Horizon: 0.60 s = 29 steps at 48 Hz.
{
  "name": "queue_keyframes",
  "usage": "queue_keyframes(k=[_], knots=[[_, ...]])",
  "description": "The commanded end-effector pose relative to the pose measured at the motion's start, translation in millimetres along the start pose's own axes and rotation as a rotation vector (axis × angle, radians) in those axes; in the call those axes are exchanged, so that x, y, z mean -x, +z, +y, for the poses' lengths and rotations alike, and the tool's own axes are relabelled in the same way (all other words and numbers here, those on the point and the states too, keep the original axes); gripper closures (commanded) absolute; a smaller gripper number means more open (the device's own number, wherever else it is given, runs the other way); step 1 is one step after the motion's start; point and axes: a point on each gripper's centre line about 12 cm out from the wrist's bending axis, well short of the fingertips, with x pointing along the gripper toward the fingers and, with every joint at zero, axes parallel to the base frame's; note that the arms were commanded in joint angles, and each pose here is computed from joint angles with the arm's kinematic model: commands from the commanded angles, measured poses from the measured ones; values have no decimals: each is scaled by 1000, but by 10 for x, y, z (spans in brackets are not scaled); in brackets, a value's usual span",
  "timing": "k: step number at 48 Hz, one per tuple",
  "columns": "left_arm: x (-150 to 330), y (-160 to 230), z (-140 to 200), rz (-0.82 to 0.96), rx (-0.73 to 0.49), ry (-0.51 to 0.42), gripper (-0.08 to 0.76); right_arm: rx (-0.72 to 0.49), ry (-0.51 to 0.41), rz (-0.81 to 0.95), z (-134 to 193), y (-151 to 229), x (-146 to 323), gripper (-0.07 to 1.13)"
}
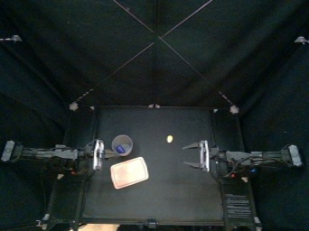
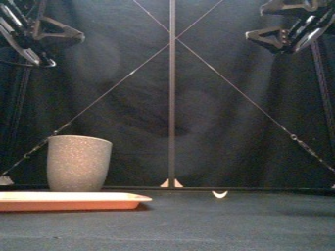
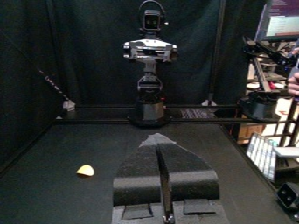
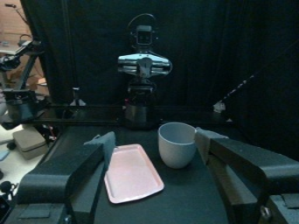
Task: Pick the eggplant then place it in the grey bowl
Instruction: Drop eggplant in the grey bowl and return to neutral
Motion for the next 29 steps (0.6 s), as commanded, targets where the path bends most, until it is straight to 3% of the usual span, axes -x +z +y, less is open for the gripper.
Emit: queue_keyframes(k=[1,29], knots=[[-17,53,6,-18,-3,3,698,-2,-4,-12,-8,19,14,21],[-17,55,5,-20,-5,2,698,-31,-16,57,-13,-204,84,21]])
